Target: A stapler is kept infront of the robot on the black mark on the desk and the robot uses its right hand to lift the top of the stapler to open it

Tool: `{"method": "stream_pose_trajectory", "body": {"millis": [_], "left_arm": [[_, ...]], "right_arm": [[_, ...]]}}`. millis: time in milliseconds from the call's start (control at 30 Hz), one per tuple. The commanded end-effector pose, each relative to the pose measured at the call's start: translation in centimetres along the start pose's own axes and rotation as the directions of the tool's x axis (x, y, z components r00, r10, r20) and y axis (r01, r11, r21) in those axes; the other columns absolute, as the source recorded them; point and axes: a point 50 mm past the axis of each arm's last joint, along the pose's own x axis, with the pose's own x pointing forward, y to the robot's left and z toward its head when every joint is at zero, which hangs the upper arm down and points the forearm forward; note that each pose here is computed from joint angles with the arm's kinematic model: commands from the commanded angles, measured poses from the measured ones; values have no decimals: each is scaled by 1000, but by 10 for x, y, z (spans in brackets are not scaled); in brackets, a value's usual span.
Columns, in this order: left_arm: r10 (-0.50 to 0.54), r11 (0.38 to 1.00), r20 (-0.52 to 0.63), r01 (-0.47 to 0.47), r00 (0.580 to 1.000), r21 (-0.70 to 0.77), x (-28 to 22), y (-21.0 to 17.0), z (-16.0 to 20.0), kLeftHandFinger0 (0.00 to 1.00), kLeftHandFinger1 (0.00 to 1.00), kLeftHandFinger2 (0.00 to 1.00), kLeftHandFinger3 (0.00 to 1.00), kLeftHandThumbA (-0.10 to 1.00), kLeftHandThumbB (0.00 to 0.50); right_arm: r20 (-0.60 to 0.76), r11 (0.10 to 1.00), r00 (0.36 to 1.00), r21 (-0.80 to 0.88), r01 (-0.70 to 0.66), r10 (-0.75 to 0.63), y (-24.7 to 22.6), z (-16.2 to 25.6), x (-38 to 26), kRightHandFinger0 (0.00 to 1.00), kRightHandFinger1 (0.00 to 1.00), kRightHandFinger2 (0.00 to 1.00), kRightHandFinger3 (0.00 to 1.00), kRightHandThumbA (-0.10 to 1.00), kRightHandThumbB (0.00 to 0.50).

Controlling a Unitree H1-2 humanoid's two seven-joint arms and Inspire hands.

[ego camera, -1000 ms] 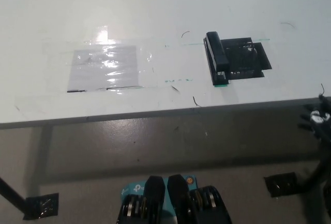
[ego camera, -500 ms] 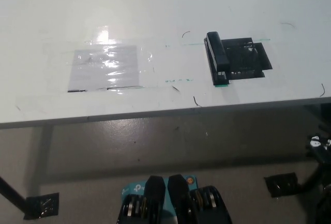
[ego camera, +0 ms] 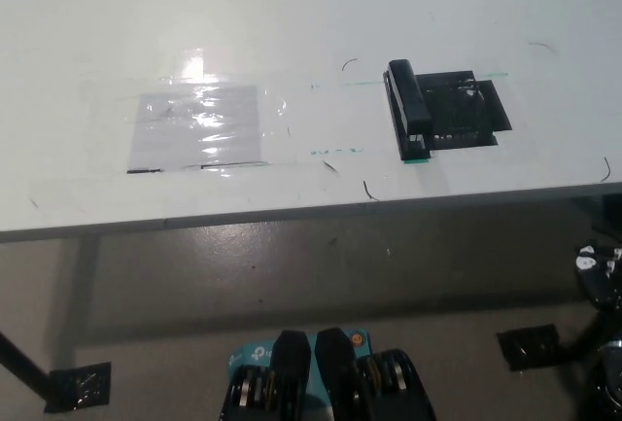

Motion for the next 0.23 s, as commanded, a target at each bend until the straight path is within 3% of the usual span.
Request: {"method": "stream_pose_trajectory", "body": {"millis": [0,200], "left_arm": [[-2,1000,58,0,998,29,4,7,20,620,608,728,869,284,137],[-3,1000,61,1,998,28,5,6,21,620,617,743,881,286,124]], "right_arm": [[163,1000,986,-3,-24,24,8,26,10,194,246,382,610,395,45],[159,1000,987,-1,-27,26,7,28,9,211,257,394,611,388,41]]}}
